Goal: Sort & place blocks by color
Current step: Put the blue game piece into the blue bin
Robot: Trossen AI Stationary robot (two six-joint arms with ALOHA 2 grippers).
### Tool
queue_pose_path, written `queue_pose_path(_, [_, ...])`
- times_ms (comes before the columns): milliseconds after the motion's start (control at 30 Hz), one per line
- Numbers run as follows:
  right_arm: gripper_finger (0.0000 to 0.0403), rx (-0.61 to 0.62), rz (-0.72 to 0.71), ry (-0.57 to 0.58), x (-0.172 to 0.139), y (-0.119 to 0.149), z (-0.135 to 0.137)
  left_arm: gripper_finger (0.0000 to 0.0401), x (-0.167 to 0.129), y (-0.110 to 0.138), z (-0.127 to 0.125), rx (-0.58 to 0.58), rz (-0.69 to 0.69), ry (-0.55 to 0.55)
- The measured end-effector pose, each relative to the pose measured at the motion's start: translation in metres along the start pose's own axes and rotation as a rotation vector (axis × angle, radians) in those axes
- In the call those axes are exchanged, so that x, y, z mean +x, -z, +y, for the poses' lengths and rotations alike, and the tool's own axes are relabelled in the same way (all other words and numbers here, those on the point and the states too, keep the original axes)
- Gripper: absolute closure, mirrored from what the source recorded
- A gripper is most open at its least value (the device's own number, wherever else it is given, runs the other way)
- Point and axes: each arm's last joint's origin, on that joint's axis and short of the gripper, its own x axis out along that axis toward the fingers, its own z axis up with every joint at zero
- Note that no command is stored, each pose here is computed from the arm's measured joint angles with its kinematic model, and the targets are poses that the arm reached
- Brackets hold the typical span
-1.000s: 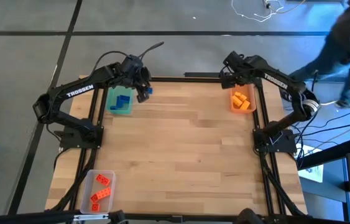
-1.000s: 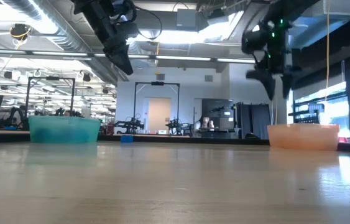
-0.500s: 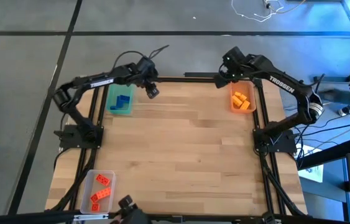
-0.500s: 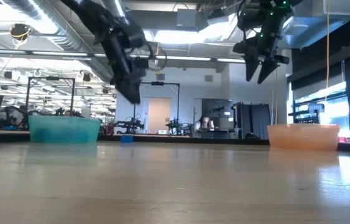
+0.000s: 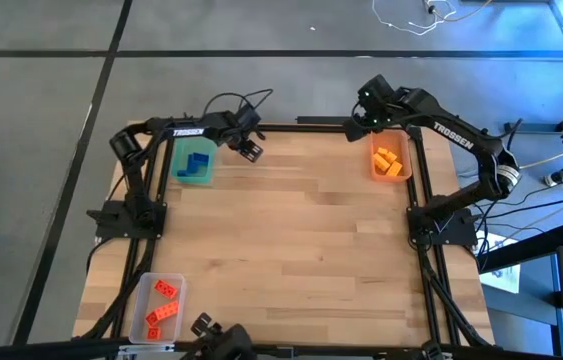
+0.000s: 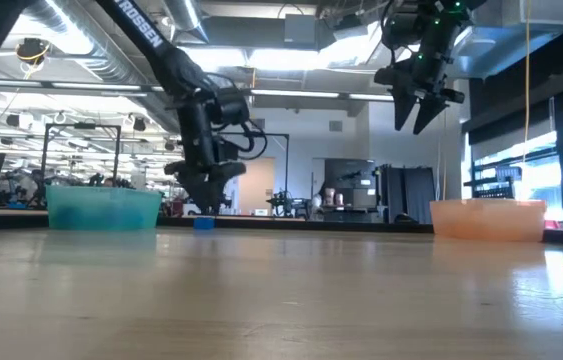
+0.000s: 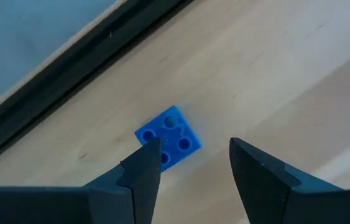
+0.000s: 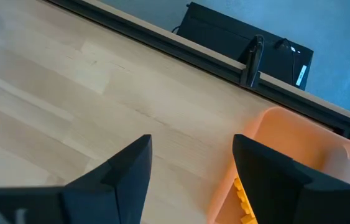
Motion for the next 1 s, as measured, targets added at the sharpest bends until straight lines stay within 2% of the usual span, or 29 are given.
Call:
queue_pose_path(167, [0.0178,0.000,0.000,0.000,0.000,0.000,0.000,0.0220,0.010,0.003,-0.001,0.007,0.025,-0.017])
queue_pose_path(367, [0.0178,0.000,0.000,0.000,0.000,0.000,0.000,0.0220,0.011,0.003,0.002,0.071,0.017,-0.076])
queue_pose_path(500, [0.0178,0.000,0.000,0.000,0.000,0.000,0.000,0.0220,0.013,0.002,0.005,0.067,0.044,0.033])
queue_pose_path(700, [0.0178,-0.001,0.001,0.000,0.000,0.000,0.000,0.0220,0.025,0.005,0.008,0.086,0.083,0.057])
queue_pose_path(767, [0.0178,-0.001,0.001,0.000,0.000,0.000,0.000,0.0220,0.027,0.005,0.008,0.082,0.095,0.106])
queue_pose_path(1000, [0.0178,-0.003,0.001,0.001,0.000,0.000,0.000,0.0220,0.016,0.010,-0.012,0.125,0.110,0.181])
